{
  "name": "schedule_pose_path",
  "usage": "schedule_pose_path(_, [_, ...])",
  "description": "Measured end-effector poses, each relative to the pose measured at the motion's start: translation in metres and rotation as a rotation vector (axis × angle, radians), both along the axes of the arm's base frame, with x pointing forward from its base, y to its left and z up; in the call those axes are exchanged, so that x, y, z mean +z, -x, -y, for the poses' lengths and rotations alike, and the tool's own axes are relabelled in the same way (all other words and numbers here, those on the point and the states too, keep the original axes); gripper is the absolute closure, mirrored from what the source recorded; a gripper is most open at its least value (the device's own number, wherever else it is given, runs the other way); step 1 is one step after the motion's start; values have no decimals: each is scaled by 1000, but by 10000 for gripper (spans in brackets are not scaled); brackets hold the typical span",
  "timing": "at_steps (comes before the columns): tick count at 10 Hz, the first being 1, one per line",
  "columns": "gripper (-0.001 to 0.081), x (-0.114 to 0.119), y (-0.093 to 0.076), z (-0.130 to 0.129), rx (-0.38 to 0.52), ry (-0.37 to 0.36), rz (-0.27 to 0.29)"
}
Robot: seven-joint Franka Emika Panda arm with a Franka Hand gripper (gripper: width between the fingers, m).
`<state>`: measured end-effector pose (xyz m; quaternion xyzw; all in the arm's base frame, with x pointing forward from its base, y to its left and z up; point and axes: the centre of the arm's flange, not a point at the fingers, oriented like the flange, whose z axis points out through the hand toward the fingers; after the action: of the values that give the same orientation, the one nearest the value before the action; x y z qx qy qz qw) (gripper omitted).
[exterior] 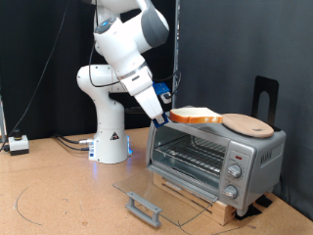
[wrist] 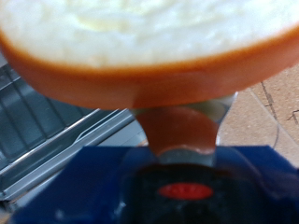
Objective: Make a piece of toast with the oven
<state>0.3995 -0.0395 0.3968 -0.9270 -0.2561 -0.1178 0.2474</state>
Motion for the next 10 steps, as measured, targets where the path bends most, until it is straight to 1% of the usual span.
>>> schedule_pose_path(2, [395,-4,5,33,-12,-51,-15])
schedule_pose_path(4, [395,-8,8,66,-18,-63,12])
schedule_pose_path(6, [395,-11,13,98,-5,-55,32])
schedule_pose_path(7, [395,-13,15,114,-5,-43,31])
schedule_pose_path(10, [395,-19,15,158,-29,-13,3])
